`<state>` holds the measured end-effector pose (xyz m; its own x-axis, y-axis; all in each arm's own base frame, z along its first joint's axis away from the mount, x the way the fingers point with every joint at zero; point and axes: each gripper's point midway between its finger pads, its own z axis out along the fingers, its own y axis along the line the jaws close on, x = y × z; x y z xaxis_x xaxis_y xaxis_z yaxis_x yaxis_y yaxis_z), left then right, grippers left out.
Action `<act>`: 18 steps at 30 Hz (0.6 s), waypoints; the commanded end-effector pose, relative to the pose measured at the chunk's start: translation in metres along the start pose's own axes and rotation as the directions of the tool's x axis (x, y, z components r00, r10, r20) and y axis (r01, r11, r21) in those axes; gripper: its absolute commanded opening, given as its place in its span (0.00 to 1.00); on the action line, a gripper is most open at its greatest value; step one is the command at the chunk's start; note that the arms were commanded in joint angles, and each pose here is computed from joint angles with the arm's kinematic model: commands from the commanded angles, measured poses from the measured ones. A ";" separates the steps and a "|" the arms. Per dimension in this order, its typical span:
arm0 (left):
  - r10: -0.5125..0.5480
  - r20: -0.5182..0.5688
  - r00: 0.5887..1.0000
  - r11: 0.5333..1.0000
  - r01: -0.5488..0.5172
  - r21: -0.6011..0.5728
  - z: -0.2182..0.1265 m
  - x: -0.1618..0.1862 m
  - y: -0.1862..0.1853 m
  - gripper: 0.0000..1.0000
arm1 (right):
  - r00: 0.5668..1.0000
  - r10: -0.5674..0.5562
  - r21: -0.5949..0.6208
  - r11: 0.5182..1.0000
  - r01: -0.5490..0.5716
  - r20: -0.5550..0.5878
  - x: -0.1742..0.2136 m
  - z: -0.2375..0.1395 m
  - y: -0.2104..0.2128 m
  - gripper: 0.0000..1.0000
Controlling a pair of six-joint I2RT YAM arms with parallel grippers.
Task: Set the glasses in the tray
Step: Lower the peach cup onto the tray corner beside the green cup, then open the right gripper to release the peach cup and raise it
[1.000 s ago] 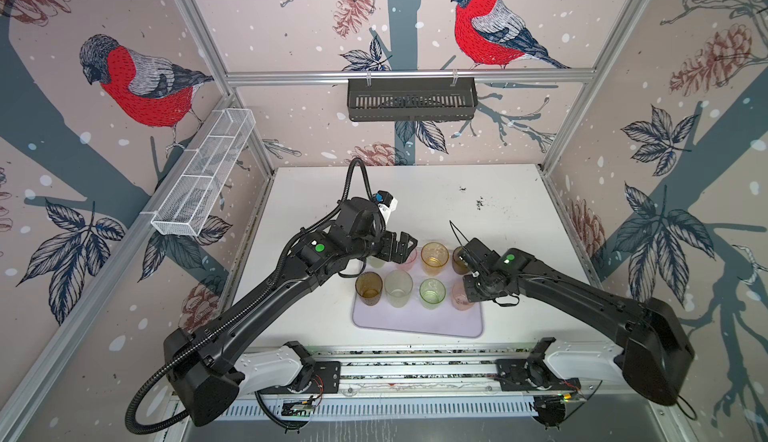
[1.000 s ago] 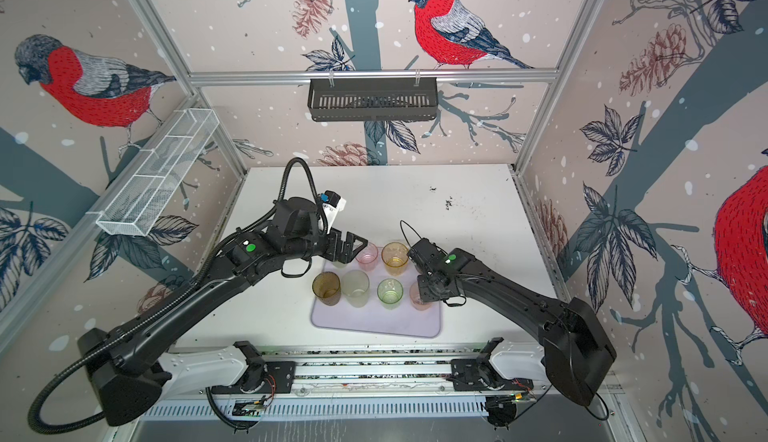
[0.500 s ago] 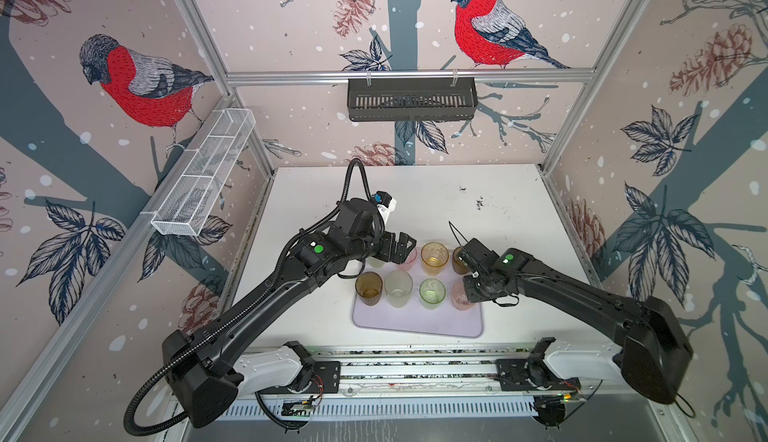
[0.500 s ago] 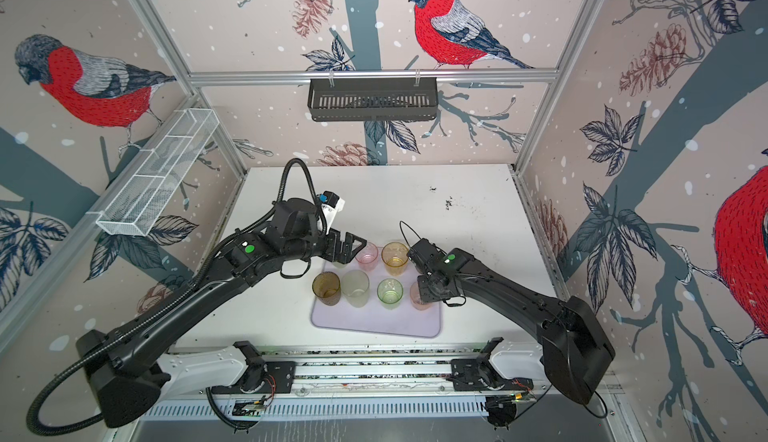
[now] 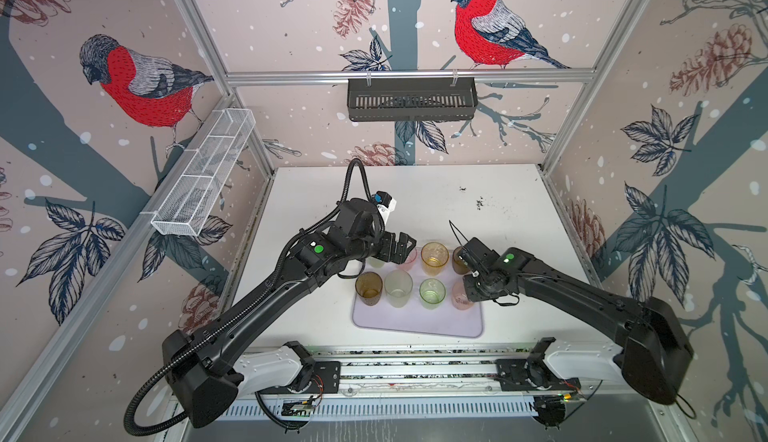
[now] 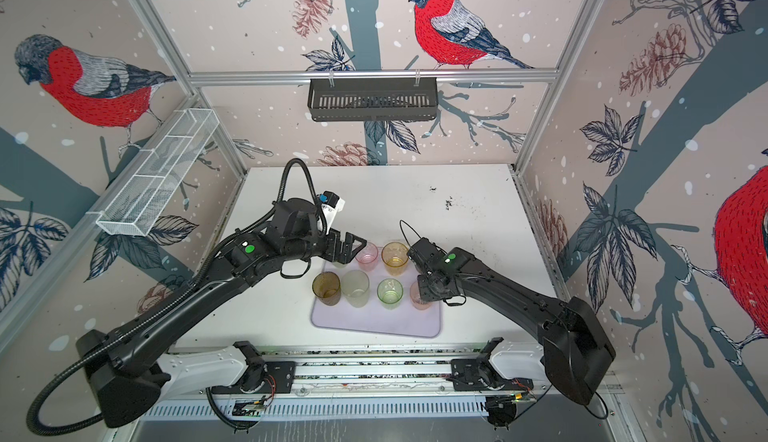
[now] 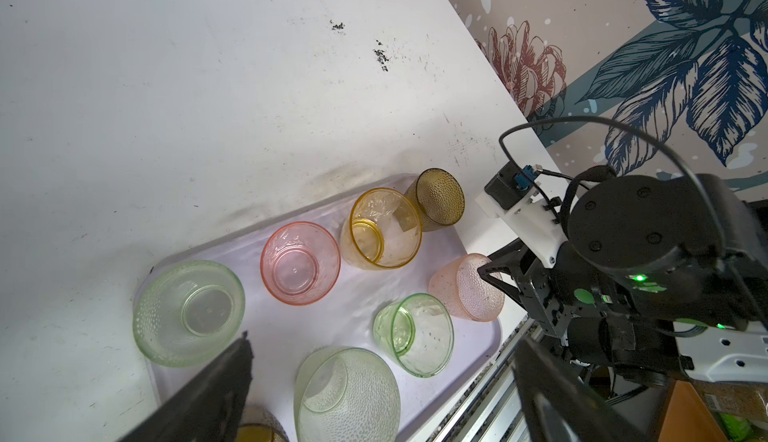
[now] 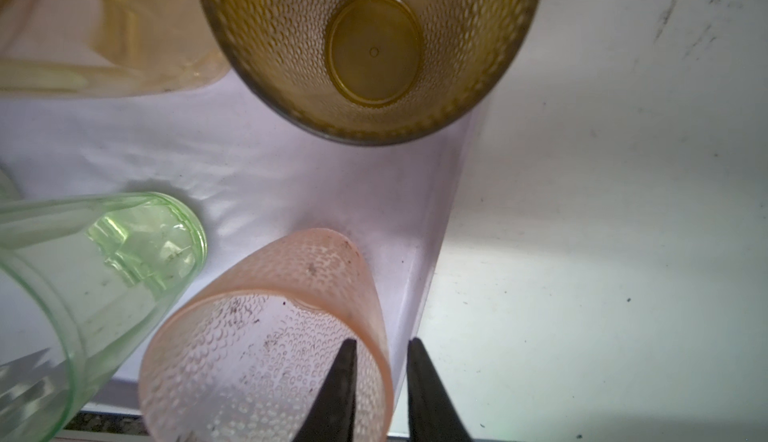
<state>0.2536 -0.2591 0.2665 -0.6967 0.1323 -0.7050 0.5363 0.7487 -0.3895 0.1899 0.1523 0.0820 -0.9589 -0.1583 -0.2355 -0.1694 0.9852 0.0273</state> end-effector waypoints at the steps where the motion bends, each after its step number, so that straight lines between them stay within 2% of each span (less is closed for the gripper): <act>1: 0.006 0.009 1.000 1.000 -0.006 0.001 0.001 -0.002 0.000 0.98 | 1.000 -0.011 0.001 1.000 0.011 0.016 -0.003 -0.005 0.000 0.28; 18: 0.012 0.023 1.000 1.000 -0.012 -0.016 -0.002 -0.007 0.001 0.98 | 0.996 0.011 -0.006 1.000 -0.011 0.085 -0.015 -0.026 -0.001 0.36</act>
<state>0.2549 -0.2585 0.2676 -0.6939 0.1297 -0.7083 0.5337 0.7530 -0.3850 0.1981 0.1573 0.1064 -0.9393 -0.1452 -0.3109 -0.1713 0.9835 0.0584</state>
